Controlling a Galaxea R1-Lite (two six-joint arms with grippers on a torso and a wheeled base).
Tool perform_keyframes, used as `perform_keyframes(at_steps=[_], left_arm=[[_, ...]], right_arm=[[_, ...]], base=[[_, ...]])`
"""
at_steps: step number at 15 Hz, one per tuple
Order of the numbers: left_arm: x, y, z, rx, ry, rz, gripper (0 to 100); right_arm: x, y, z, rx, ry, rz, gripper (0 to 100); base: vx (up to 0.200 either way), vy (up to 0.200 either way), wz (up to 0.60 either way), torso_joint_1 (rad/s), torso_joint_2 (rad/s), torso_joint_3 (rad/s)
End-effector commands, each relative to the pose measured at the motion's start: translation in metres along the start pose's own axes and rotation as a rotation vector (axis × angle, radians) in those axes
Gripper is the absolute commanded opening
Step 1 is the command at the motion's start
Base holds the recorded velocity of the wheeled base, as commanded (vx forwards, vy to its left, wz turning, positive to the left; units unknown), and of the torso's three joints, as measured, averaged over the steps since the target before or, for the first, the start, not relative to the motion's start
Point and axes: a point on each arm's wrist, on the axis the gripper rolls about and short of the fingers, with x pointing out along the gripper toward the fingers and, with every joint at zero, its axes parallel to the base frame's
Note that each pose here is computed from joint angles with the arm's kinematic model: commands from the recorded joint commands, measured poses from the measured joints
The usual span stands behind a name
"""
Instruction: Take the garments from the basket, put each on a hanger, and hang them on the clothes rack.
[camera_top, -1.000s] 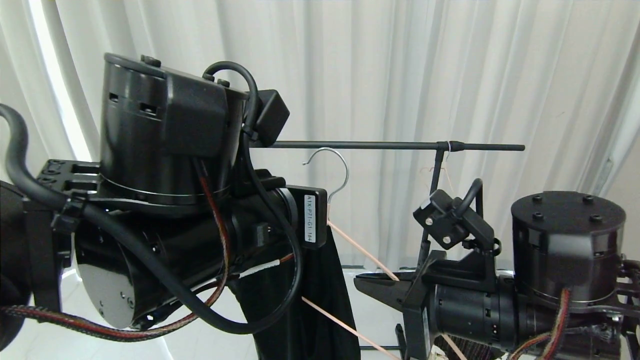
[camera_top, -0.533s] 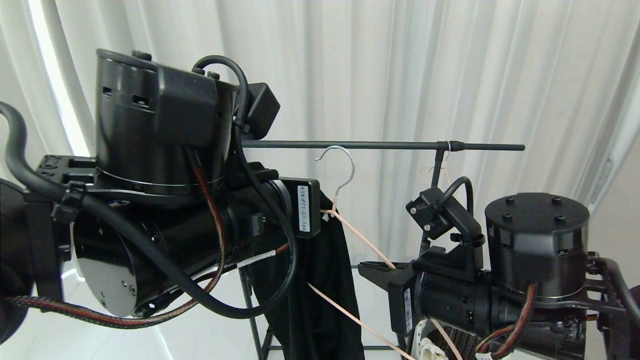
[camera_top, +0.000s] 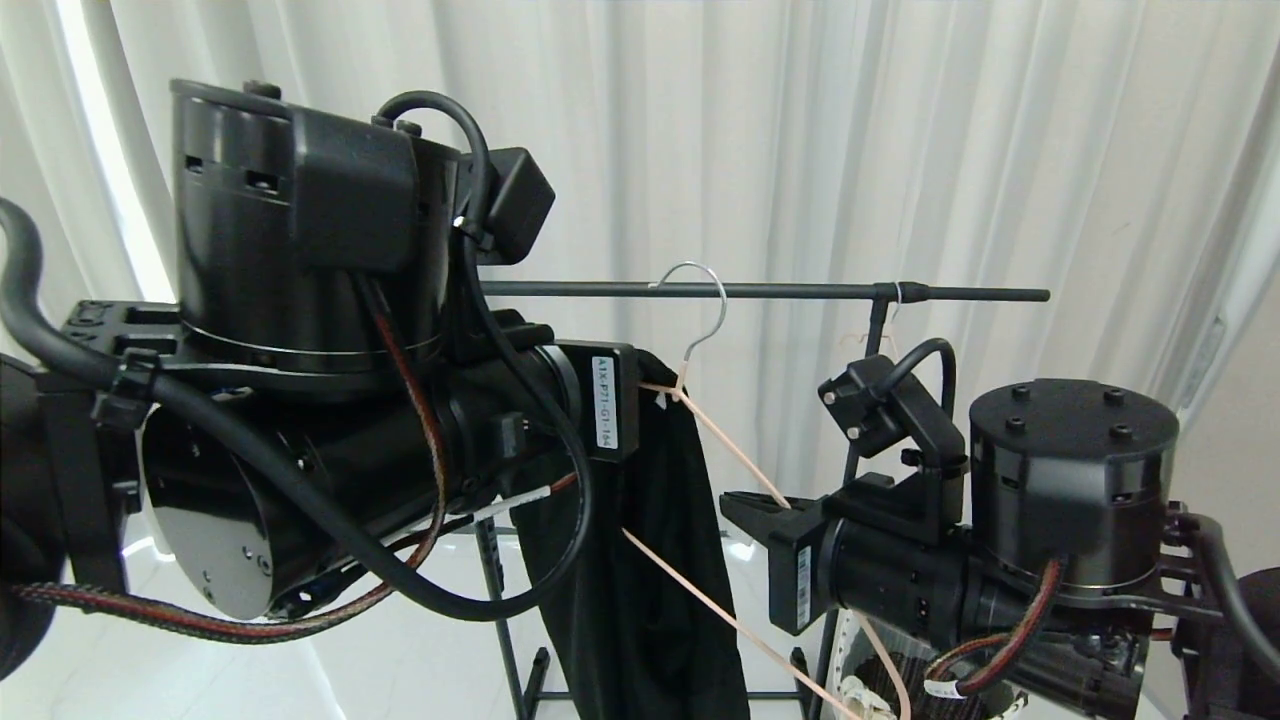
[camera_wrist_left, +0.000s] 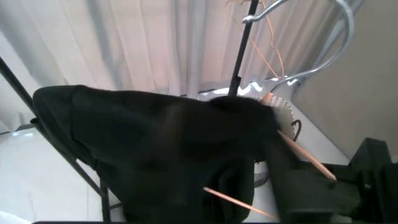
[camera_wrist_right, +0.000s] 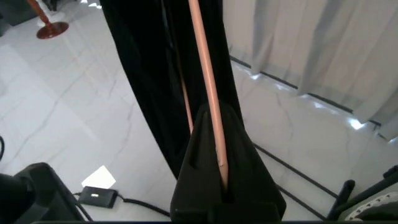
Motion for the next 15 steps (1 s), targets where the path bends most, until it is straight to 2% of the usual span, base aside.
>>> perform_keyframes(at_steps=[1, 8, 10, 12, 15], left_arm=[[-0.002, 0.001, 0.001, 0.003, -0.005, 0.001, 100], [-0.026, 0.018, -0.006, 0.008, -0.014, 0.019, 100], [-0.04, 0.026, -0.016, 0.016, -0.007, 0.022, 100], [-0.057, 0.037, -0.036, 0.115, 0.026, -0.002, 100], [-0.088, 0.051, -0.058, 0.207, 0.034, -0.151, 100]], right_arm=[[0.0, 0.0, 0.0, -0.01, -0.008, -0.006, 0], [0.004, -0.012, 0.01, -0.113, -0.108, -0.058, 0], [0.003, -0.016, 0.009, -0.148, -0.123, -0.067, 0], [-0.008, -0.022, -0.002, -0.2, -0.104, -0.045, 0], [-0.042, -0.037, -0.026, -0.271, -0.053, 0.064, 0]], base=[[0.0, 0.0, 0.0, 0.0, 0.0, 0.0], [0.0, 0.0, 0.0, 0.0, 0.0, 0.0], [0.0, 0.0, 0.0, 0.0, 0.0, 0.0], [0.0, 0.0, 0.0, 0.0, 0.0, 0.0], [0.0, 0.0, 0.0, 0.0, 0.0, 0.0]])
